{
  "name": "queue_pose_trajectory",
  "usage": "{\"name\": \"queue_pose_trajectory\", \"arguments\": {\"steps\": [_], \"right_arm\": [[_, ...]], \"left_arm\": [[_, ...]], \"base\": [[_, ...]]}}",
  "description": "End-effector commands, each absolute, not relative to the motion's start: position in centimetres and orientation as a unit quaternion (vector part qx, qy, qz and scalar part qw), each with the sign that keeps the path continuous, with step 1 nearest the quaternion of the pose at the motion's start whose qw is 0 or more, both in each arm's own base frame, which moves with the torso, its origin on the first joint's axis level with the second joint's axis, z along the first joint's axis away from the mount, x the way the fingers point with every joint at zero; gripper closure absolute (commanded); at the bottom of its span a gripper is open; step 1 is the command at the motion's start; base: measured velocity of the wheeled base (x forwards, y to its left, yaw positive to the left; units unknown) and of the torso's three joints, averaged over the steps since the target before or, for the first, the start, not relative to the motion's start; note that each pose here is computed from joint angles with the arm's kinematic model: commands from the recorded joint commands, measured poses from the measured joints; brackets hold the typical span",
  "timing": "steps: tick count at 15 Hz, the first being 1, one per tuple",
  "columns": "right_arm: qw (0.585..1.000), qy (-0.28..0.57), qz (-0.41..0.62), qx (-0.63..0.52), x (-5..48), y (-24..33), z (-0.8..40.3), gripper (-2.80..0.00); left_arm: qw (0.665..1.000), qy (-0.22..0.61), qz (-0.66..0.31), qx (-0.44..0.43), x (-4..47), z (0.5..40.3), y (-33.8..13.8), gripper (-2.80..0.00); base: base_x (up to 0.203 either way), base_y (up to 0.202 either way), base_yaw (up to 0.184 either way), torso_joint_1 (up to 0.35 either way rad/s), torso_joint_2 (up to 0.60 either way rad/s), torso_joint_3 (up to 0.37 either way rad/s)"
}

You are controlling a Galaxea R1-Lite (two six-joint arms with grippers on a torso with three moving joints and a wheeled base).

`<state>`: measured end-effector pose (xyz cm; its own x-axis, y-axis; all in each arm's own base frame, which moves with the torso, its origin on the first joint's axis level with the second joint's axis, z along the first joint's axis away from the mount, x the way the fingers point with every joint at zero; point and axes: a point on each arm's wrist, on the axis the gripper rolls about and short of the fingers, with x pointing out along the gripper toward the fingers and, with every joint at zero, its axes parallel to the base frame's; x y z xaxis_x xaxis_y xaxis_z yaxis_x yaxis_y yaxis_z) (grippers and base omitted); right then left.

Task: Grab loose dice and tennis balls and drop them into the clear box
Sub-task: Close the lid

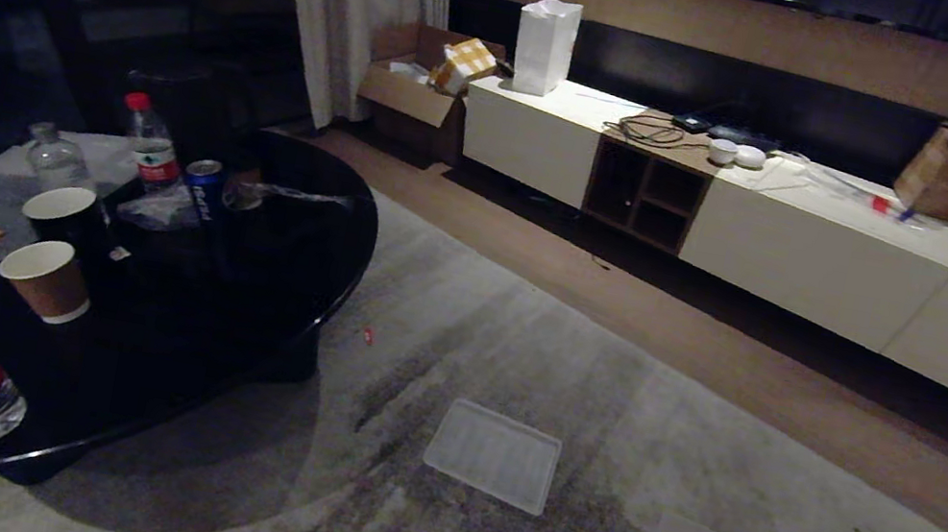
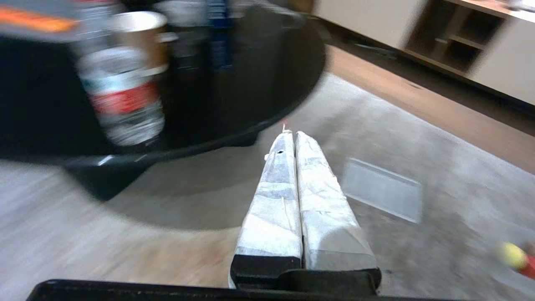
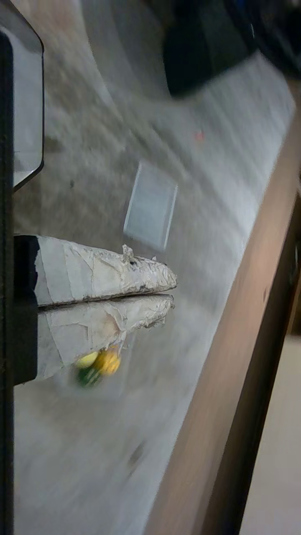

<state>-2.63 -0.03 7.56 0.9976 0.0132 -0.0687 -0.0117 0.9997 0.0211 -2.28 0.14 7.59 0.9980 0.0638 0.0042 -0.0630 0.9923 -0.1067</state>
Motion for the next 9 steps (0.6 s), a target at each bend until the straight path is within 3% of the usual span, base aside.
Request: {"name": "queue_pose_trajectory", "arguments": {"steps": [1,9], "right_arm": [[0.999,0.035,0.007,0.010,-2.62,-0.03,7.56,0.00],[0.999,0.035,0.007,0.010,-2.62,-0.03,7.56,0.00]], "left_arm": [[0.998,-0.002,0.032,-0.054,-2.26,7.56,0.14,0.00],[0.998,-0.003,0.032,-0.054,-2.26,7.56,0.14,0.00]], "base": [[0.003,-0.008,0.163,0.002,0.00,0.004],[0.000,-0.011,0.165,0.002,0.01,0.003]]}}
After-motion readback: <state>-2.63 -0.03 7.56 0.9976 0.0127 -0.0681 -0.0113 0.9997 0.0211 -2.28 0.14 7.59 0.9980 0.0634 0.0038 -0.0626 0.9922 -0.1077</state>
